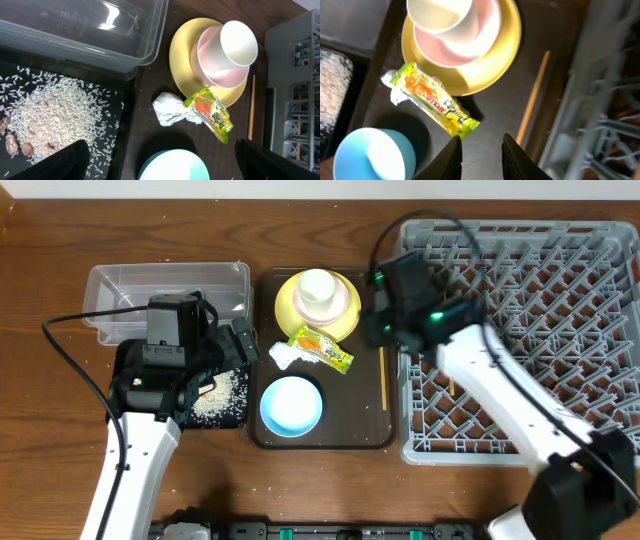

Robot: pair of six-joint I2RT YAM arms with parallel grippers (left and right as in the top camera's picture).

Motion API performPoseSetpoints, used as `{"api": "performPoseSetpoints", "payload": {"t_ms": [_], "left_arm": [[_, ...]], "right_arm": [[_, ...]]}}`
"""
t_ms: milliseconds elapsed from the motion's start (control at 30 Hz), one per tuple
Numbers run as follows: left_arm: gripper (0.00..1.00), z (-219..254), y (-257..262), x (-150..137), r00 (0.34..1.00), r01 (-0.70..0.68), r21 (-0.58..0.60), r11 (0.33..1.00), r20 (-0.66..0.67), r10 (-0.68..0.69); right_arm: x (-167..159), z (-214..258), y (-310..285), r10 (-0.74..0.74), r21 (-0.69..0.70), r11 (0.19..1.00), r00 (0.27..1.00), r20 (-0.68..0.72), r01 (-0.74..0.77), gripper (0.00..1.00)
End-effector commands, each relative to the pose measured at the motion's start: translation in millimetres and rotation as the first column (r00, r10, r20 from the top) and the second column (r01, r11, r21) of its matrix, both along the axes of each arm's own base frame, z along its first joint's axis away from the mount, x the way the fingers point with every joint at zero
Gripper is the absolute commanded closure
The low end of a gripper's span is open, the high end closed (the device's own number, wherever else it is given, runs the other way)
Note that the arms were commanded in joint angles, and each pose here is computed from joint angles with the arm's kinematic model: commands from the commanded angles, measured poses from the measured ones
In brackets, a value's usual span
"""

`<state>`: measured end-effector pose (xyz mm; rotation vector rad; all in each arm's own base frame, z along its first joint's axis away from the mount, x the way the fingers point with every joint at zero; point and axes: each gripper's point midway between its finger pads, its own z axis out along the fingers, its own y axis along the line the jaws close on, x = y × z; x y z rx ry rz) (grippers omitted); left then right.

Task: Sort waste into correct bins and load items into the dishwasher rack
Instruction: 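Return the right gripper to the second chopstick and grasp it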

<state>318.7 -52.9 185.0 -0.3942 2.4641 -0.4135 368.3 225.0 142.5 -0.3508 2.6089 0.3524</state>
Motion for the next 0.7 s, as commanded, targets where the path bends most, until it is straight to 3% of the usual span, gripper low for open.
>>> {"api": "performPoseSetpoints", "payload": {"t_ms": [0,200,667], "left_arm": [[0.05,5,2,3,1.000,-0.001,0.009,1.000,0.014,0.001],[0.05,5,2,3,1.000,-0.001,0.009,1.000,0.014,0.001],[0.05,5,2,3,1.000,-0.001,0.009,1.000,0.014,0.001]], "right_arm": [[4,-18,-5,-0.140,-0.109,0.984,0.990,0.027,0.142,0.75],[5,-43,-12,-0.261,-0.229,0.935,0.962,0.076,0.272,0.68],[-2,-116,-22,-0.297,-0.360,0.895,0.954,-0.040,0.264,0.69]]}}
